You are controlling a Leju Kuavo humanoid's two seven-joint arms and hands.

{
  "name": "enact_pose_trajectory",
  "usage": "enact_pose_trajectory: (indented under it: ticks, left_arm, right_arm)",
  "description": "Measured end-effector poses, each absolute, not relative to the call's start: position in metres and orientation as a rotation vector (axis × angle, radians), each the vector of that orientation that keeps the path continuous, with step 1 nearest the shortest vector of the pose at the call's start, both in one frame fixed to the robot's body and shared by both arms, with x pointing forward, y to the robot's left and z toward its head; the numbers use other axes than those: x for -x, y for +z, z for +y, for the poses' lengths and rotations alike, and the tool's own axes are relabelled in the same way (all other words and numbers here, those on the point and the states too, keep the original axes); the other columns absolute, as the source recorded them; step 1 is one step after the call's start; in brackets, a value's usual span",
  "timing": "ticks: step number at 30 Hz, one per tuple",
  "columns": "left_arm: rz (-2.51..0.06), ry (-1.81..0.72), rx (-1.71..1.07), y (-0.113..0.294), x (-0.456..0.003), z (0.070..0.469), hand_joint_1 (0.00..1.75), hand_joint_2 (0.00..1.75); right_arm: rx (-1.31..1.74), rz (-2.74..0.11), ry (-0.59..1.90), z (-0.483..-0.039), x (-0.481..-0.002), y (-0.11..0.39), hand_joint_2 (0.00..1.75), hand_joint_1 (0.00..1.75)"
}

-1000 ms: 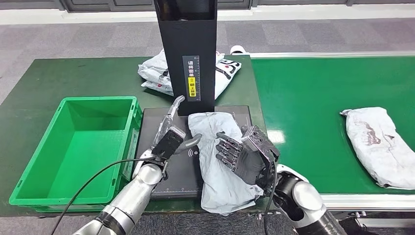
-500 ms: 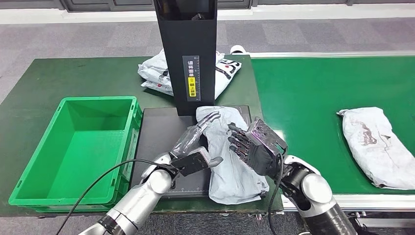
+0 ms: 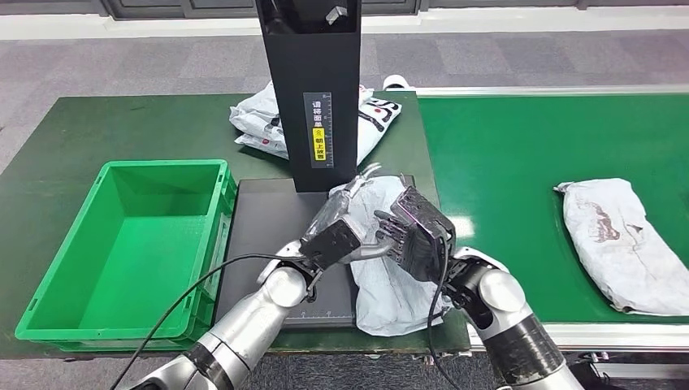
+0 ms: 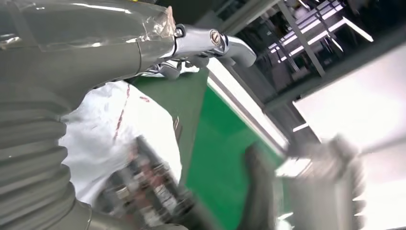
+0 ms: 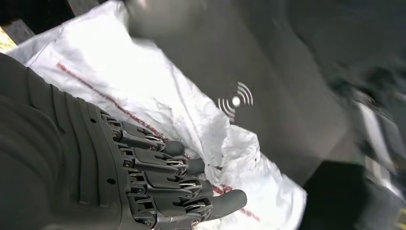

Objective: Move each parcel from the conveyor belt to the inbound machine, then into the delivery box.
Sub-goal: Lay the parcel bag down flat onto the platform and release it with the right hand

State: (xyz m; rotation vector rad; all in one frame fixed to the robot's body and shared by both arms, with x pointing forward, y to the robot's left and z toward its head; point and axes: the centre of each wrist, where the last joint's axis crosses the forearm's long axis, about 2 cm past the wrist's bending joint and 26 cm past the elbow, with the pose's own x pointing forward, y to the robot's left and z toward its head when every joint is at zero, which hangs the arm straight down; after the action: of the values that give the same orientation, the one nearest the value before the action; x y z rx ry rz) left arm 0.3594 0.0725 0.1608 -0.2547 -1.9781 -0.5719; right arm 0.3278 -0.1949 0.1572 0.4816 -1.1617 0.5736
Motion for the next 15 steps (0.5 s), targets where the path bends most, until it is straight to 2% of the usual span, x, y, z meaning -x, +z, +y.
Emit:
enact_pose_trajectory:
  ticks: [11,15]
  left_arm:
    - [-1.943,-0.559,0.312,0.172,-0.369,0.057,0.00,1.75]
    - [-1.920,-0.600,0.414,0.174,-0.370,0.053,0.00,1.75]
  right_arm:
    - [-0.596,-1.089,0.725,-0.155,-0.310,0.147,0.00,0.00]
    - [-0.681,-1.089,0.785,-0.146,-0.306,0.147,0.00,0.00]
